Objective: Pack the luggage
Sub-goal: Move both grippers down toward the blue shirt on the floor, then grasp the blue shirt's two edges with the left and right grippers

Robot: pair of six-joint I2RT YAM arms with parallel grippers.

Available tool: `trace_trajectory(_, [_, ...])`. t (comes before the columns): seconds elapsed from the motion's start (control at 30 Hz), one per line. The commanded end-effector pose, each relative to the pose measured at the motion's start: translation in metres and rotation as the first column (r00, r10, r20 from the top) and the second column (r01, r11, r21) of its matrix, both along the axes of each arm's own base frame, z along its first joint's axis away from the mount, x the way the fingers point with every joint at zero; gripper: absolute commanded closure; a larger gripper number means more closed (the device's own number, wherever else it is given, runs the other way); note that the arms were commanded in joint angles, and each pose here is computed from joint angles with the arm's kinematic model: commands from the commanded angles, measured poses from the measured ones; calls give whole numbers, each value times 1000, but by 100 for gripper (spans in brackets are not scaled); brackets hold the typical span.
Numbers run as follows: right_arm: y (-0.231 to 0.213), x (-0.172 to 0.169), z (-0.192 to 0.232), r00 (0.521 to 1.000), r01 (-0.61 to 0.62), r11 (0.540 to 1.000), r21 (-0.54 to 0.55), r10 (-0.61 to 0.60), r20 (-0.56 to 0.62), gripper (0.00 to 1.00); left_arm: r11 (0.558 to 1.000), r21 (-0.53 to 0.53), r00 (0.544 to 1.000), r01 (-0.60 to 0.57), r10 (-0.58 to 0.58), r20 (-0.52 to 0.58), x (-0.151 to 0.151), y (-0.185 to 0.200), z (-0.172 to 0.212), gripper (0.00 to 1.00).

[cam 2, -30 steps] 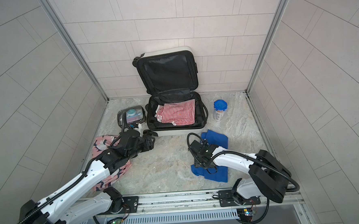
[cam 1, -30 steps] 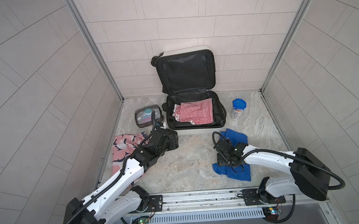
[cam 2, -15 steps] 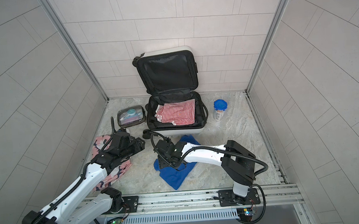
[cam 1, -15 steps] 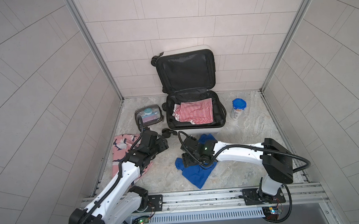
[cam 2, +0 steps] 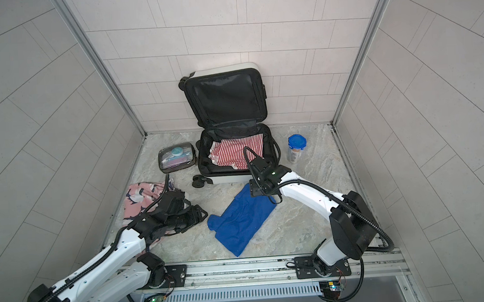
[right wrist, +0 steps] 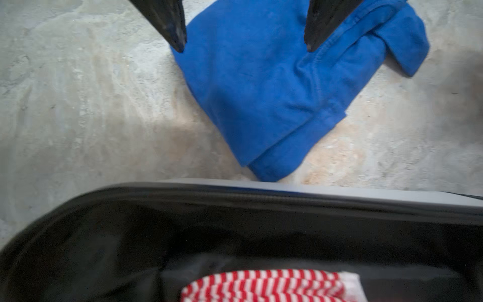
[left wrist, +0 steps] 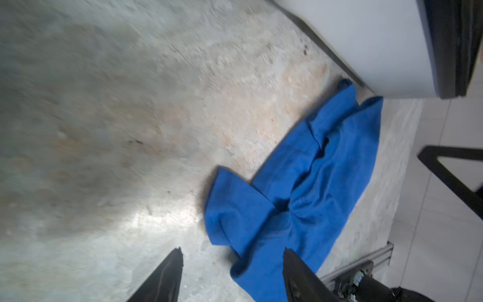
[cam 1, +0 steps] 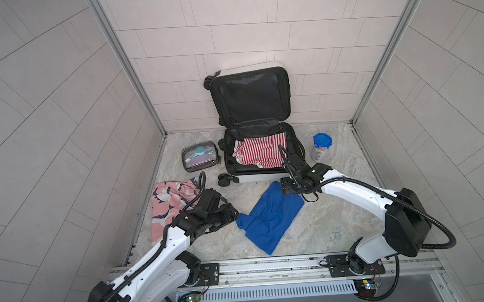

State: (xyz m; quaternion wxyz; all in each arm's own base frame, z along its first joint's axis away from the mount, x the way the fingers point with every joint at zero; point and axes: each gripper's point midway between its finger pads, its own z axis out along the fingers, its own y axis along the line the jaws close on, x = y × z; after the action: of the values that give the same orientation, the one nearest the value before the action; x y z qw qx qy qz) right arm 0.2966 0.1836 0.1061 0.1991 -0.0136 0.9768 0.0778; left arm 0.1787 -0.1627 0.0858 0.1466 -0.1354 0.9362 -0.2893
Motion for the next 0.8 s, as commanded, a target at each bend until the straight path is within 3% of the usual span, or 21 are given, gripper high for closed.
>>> trace_trajectory(0.0, [-5,5,-6,997,-74,997,18,74,23,26,1000,-29,994,10,-13,-109,-24,-13,-15,32])
trace_trajectory(0.33, [-4,-3,-50,997,-67,993,94,70,-29,27,986,-82,962,142,-157,-224,-43,-60,-50,33])
trace_trajectory(0.67, [-2,-33,-68,998,-30,987,157,40,-58,28,989,21,970,149,-142,-199,-25,-58,-64,72])
trace_trajectory(0.77, [4,-45,-71,996,-38,986,162,50,-68,29,987,74,973,146,-129,-193,-17,-47,-63,78])
